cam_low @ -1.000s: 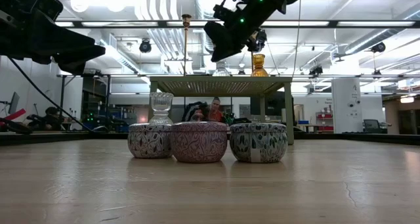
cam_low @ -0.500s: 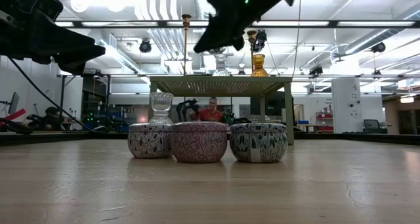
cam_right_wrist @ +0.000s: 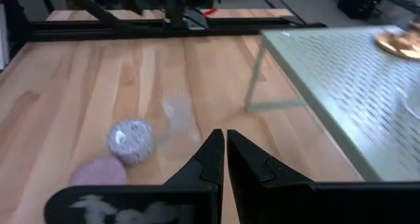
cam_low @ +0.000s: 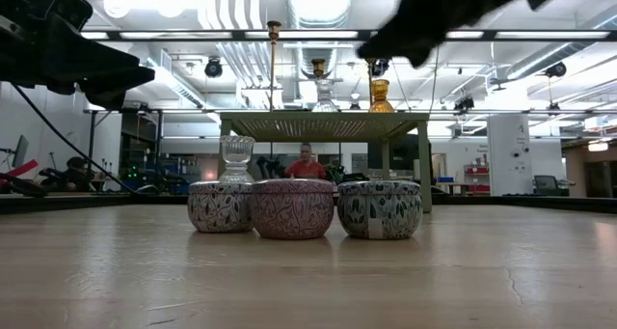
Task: Pick & Place candle stick holders
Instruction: Put the transparent candle holder on the shelf
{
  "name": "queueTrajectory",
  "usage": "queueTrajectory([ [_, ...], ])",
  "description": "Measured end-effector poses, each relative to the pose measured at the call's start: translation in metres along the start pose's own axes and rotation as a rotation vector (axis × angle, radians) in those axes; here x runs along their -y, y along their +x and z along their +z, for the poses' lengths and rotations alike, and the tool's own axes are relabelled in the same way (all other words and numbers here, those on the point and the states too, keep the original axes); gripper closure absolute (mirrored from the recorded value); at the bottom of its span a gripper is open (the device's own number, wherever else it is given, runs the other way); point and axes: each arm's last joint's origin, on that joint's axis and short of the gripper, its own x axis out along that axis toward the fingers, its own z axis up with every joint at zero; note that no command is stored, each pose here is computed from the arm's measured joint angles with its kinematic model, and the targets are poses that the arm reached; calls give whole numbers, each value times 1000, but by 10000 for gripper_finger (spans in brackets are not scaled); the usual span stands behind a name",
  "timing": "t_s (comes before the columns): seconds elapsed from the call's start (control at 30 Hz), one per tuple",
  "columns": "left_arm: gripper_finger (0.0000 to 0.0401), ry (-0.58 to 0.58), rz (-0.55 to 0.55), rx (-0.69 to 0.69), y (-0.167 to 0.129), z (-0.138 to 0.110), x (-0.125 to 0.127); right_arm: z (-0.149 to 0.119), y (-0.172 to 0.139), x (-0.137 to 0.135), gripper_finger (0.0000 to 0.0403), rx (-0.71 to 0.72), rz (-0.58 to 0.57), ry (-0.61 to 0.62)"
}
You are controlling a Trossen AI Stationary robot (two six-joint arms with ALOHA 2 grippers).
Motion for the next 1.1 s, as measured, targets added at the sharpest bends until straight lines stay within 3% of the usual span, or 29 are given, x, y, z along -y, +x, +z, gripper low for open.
queueTrajectory([
  [0.33, 233, 0, 0, 0, 0, 0, 0, -44, -47, 27, 390, 181, 57, -29],
  [0.53, 233, 1, 0, -2, 0, 0, 0, -66, -68, 39, 390, 200, 77, -36],
  [0.67, 233, 1, 0, -2, 0, 0, 0, -73, -79, 45, 390, 245, 163, 21],
  [1.1, 233, 1, 0, -2, 0, 0, 0, -108, -92, 51, 390, 264, 166, 137],
])
